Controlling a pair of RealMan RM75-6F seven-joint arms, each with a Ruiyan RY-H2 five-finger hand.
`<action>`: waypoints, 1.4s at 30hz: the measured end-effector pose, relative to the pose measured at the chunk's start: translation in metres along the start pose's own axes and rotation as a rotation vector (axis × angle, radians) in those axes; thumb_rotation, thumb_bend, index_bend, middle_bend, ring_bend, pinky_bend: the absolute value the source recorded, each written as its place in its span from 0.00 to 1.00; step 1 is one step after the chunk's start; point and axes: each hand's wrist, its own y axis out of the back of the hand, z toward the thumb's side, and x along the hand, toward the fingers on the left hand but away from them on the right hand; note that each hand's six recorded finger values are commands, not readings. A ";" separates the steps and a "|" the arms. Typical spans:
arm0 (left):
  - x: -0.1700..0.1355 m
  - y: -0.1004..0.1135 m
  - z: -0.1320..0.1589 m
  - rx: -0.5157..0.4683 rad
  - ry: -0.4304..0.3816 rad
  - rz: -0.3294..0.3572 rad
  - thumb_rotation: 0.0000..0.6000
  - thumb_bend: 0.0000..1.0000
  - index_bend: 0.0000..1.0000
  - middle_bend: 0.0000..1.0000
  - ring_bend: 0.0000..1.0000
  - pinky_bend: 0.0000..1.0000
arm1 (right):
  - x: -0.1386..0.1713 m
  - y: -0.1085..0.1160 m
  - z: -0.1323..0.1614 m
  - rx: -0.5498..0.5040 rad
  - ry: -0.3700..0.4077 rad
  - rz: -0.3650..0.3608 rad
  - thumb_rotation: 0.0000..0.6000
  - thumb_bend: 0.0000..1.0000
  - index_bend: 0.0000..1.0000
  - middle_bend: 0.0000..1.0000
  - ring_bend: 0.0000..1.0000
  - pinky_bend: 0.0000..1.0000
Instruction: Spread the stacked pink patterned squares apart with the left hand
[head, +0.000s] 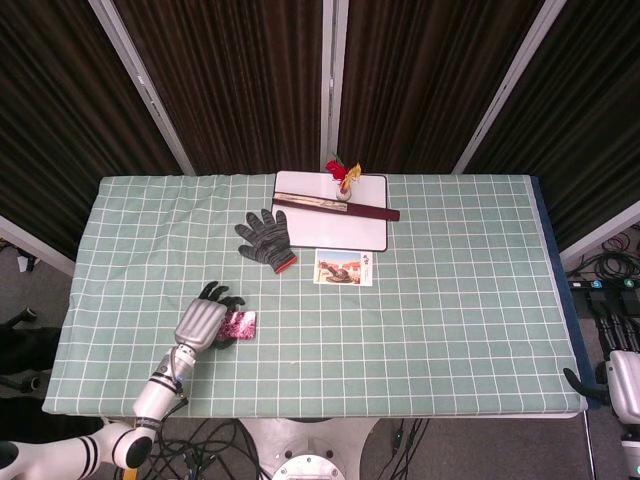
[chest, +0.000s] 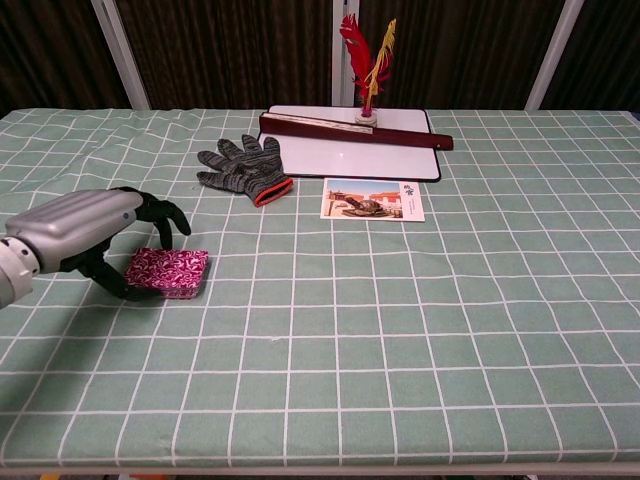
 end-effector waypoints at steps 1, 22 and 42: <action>0.000 0.000 0.000 -0.005 0.001 0.000 1.00 0.26 0.29 0.42 0.14 0.09 | 0.000 0.000 0.000 0.000 0.000 -0.001 1.00 0.12 0.00 0.00 0.00 0.00; 0.004 0.030 -0.016 -0.114 0.029 0.089 1.00 0.29 0.31 0.45 0.15 0.09 | 0.000 -0.001 0.000 0.009 -0.005 0.004 1.00 0.12 0.00 0.00 0.00 0.00; 0.014 0.036 -0.070 -0.075 0.171 0.126 1.00 0.14 0.17 0.19 0.07 0.08 | 0.000 -0.001 0.003 0.017 -0.003 0.008 1.00 0.12 0.00 0.00 0.00 0.00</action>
